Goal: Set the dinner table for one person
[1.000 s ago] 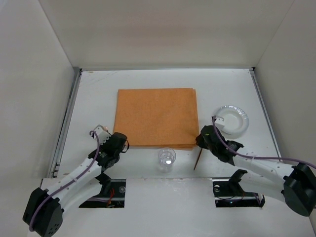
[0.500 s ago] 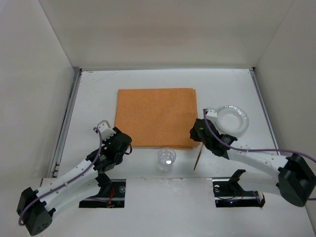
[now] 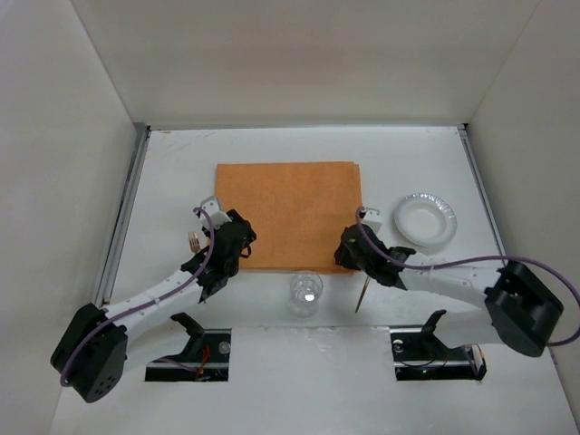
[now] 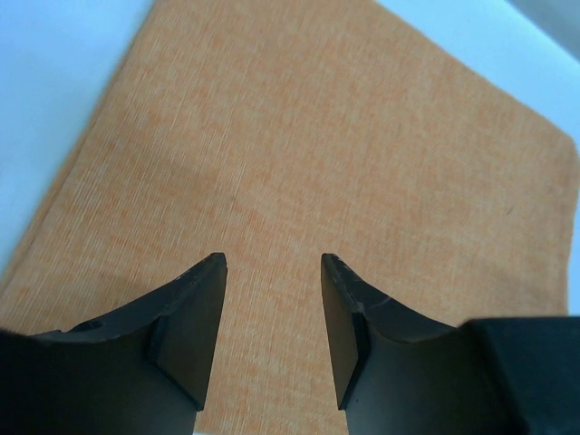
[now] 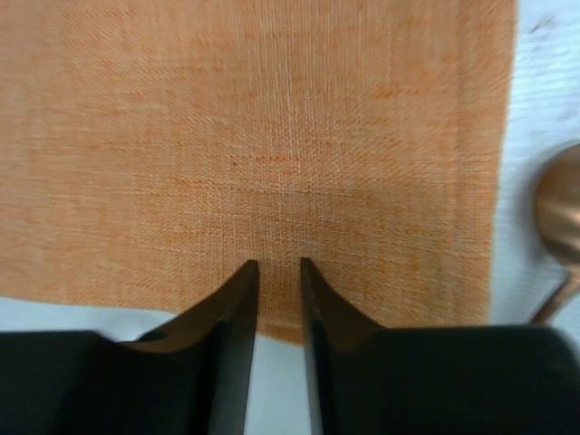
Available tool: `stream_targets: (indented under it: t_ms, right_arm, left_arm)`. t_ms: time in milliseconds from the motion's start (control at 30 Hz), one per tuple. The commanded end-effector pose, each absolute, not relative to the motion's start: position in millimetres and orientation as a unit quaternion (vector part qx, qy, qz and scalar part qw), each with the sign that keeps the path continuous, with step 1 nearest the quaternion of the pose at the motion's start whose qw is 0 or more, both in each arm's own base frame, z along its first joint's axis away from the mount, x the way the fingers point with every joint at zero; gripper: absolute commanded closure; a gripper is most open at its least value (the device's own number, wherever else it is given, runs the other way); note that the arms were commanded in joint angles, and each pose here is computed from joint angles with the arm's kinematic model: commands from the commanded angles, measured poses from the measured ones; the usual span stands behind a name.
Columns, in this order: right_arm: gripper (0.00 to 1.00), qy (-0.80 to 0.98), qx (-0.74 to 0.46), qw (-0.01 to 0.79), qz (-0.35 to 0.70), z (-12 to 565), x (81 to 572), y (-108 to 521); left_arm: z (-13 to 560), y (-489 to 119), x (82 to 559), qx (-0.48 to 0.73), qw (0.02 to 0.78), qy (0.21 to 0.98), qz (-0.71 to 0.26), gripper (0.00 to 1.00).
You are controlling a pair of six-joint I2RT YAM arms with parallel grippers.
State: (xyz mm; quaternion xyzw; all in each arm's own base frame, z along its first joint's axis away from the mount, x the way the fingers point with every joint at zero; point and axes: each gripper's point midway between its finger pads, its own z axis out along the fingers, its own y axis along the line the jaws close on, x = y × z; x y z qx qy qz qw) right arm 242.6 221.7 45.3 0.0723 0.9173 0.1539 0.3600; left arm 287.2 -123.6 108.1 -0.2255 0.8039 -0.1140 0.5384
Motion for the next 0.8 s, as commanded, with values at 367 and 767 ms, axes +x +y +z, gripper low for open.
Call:
stream_targets:
  t_ms: [367,767]
  right_arm:
    - [0.32,0.729,0.425,0.522,0.122,148.3,290.9,15.6]
    - [0.34,0.666,0.557,0.493,0.058,99.8,264.7,-71.0]
  left_arm:
    - [142.1,-147.8,314.2,-0.187,0.597,0.757,-0.187,0.52]
    - [129.1,-169.1,312.8,-0.183,0.566,0.770,-0.230,0.51]
